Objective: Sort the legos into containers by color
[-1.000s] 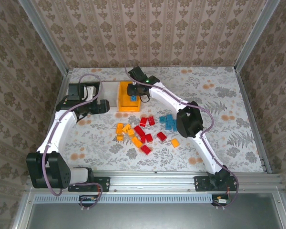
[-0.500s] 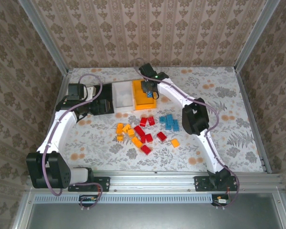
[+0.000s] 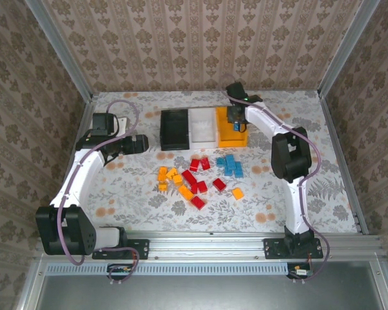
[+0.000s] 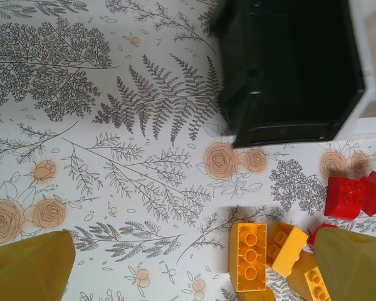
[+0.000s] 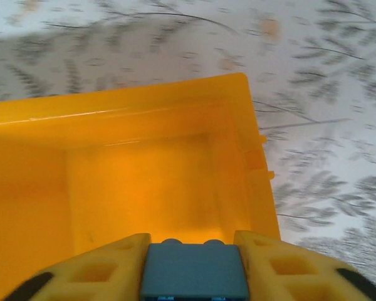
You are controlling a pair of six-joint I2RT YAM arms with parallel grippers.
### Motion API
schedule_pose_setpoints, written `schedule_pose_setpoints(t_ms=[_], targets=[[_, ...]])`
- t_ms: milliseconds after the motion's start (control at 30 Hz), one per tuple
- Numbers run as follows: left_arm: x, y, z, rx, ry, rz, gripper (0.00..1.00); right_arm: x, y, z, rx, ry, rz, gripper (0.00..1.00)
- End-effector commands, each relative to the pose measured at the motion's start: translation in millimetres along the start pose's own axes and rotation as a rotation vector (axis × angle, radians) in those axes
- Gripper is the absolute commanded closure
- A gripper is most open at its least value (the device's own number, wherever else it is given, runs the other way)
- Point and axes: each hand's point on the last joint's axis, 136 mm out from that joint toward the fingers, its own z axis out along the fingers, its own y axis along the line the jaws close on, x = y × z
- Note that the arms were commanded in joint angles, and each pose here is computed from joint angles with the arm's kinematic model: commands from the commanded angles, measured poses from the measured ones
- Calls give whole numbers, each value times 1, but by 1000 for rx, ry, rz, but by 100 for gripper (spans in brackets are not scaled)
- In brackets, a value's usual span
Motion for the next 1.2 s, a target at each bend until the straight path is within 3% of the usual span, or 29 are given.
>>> schedule_pose_setpoints(t_ms=[0,267,400,500,667,833,1000,1167], targets=[[1,0,4,16,3,-22,0,3,-5,-13,-33,2,25,42],[3,-2,6,26,9,-20,0,-21,8,-83,-185,-115,74,37],[3,-6,7,51,11,-19,0,-13,3,-126,-212,-127,83,36],[3,-10,7,73,11,-14,0,21,-4,-145,-223,-43,82,34],[6,-29,12,154,29,14,0,113,-14,-152,-199,158,-6,34],[16,-64,20,286,80,74,0,186,-8,-156,-202,255,-115,33],[34,-113,23,477,154,153,0,212,8,-140,-251,292,-154,33],[51,-134,23,514,203,232,0,205,21,-119,-245,299,-177,34]])
